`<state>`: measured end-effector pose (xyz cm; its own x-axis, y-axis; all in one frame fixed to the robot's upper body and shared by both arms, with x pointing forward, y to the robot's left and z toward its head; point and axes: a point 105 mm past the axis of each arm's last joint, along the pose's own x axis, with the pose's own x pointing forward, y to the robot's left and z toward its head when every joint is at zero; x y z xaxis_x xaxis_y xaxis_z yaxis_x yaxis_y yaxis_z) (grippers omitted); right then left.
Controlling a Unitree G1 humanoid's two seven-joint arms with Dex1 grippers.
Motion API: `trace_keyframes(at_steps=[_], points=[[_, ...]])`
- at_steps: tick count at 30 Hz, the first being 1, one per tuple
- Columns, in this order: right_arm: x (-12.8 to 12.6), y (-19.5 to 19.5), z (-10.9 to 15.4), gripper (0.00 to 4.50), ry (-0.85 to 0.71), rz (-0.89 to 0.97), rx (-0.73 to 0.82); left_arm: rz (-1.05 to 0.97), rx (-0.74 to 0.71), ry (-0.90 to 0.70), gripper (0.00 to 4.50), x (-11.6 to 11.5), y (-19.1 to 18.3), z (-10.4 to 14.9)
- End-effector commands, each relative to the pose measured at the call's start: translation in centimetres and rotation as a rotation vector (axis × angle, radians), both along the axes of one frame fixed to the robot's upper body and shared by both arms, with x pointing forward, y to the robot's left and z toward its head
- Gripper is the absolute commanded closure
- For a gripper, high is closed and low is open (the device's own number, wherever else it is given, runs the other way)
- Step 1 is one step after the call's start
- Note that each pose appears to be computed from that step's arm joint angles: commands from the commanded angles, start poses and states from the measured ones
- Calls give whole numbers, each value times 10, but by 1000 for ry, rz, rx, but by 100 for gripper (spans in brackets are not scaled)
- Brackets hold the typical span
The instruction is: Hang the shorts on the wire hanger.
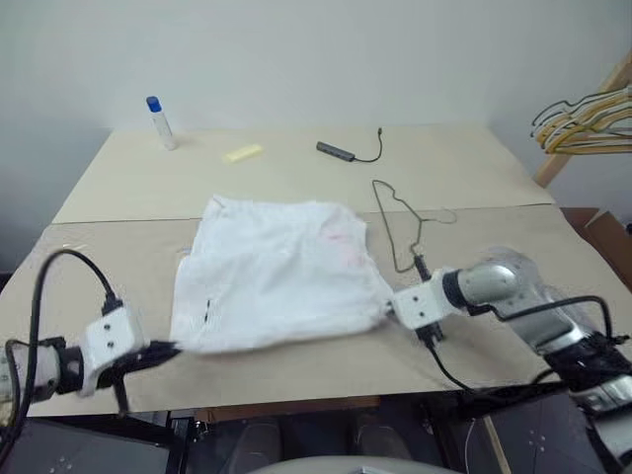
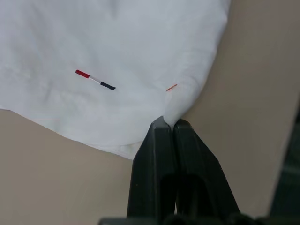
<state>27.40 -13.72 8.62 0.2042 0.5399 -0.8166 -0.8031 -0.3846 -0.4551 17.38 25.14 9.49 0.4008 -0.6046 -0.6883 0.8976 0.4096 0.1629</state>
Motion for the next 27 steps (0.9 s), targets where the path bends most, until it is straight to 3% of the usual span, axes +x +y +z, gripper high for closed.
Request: trace_keyframes(at_steps=[1,11,16,23,27], points=[[-14,6,6,450,52,47,6,-33,61,87,447,-16,5,-7],[-22,4,-9,450,100,86,-36,-122,-2,294,447,-64,-12,-15],[-22,2,-8,450,111,89,-37,-148,-40,315,447,-70,-22,-9],[-46,3,-3,450,199,224,-13,-162,61,357,447,-76,-5,-20],[-35,6,-11,450,124,220,-11,-193,38,355,447,-76,-10,-18]])
